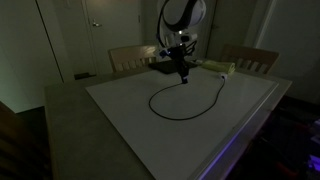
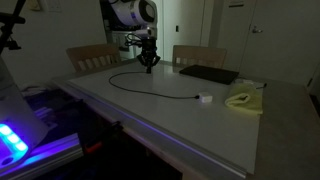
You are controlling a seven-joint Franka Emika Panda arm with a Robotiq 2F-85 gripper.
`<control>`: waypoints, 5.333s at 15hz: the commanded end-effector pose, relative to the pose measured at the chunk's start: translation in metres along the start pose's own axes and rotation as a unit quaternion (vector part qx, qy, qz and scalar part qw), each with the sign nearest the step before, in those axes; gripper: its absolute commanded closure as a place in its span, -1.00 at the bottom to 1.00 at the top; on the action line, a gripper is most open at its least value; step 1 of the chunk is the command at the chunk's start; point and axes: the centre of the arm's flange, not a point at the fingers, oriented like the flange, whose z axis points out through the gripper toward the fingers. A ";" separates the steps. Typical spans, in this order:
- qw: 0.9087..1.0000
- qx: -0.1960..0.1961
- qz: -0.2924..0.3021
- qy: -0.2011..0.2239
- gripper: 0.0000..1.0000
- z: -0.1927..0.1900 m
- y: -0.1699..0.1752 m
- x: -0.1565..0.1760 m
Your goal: Coil the phone charger once
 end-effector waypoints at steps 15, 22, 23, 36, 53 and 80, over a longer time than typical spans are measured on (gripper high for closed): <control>0.935 -0.075 0.345 -0.003 0.95 0.030 -0.011 0.080; 0.902 -0.104 0.415 -0.054 0.95 0.033 -0.014 0.121; 0.904 -0.110 0.410 -0.056 0.95 0.035 -0.011 0.117; 0.980 -0.026 0.183 0.068 -1.00 0.014 -0.011 0.086; 0.996 0.009 -0.042 0.073 -1.00 0.026 -0.047 0.142; 0.912 -0.028 -0.407 -0.043 -1.00 0.062 -0.071 0.203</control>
